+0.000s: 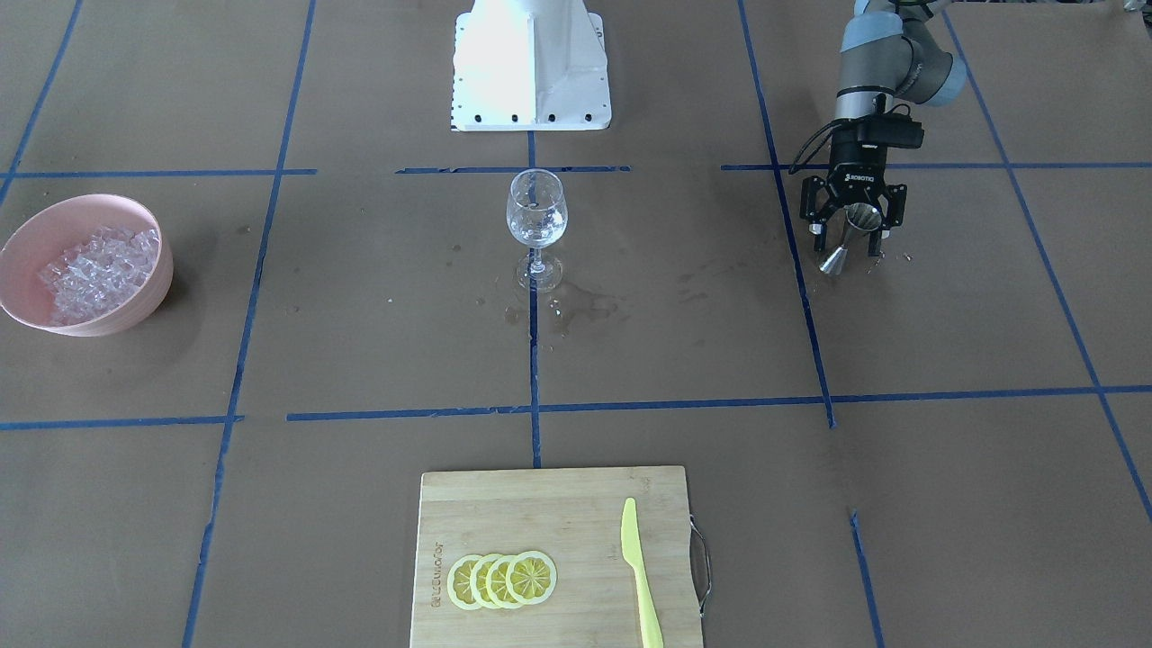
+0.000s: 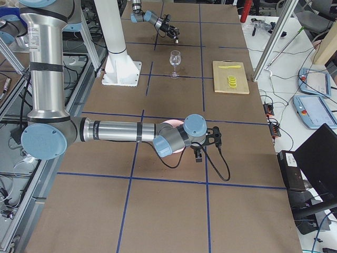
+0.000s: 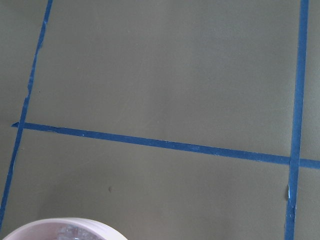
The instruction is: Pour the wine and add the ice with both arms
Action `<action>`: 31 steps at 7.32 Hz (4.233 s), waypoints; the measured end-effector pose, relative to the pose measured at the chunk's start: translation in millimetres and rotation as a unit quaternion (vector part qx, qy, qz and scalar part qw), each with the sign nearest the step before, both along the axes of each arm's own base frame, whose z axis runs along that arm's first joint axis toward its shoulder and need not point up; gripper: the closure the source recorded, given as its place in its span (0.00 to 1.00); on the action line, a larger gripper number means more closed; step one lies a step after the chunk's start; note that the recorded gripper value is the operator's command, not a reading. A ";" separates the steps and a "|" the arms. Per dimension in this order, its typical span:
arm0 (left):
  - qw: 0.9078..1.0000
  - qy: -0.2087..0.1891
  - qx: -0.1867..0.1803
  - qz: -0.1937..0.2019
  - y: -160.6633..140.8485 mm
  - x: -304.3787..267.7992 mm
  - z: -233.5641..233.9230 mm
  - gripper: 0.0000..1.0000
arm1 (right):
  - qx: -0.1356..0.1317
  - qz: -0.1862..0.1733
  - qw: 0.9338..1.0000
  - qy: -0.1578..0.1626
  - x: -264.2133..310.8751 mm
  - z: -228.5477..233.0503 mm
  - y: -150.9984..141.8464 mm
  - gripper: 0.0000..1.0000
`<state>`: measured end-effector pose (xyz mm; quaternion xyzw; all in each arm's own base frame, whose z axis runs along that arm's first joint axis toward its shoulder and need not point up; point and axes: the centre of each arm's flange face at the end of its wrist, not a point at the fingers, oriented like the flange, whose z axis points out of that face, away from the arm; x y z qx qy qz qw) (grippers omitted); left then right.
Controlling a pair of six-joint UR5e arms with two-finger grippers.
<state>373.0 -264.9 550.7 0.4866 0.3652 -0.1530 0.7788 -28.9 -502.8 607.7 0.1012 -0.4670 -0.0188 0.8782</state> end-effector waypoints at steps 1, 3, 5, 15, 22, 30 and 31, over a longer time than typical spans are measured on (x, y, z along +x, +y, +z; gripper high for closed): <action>1.000 -0.001 -0.005 0.015 1.9 -0.2 -0.7 0.01 | 0.000 0.000 1.000 0.000 0.1 -0.2 0.0 0.00; 0.996 -0.026 -0.005 0.088 11.6 -16.2 -18.5 0.01 | 0.002 0.000 1.000 0.000 -0.1 -1.8 -0.3 0.00; 0.981 -0.072 -0.023 0.179 23.0 -47.1 -6.0 0.01 | -0.003 0.007 1.000 -0.003 -0.5 -8.4 -1.5 0.00; 0.925 -0.122 -0.096 0.348 -48.9 -215.1 70.8 0.00 | -0.131 0.079 0.988 0.000 -94.8 -84.5 65.3 0.00; 0.919 -0.076 -0.119 0.369 -62.0 -230.1 72.8 0.00 | -0.212 0.104 0.970 0.055 -151.4 -45.3 95.3 0.12; 0.908 0.001 -0.175 0.380 -96.7 -278.2 58.9 0.00 | -0.227 0.109 0.966 0.050 -157.7 -44.7 94.7 1.00; 0.906 0.010 -0.182 0.382 -96.9 -284.1 59.4 0.00 | -0.219 0.110 0.969 0.042 -155.1 -56.9 94.7 1.00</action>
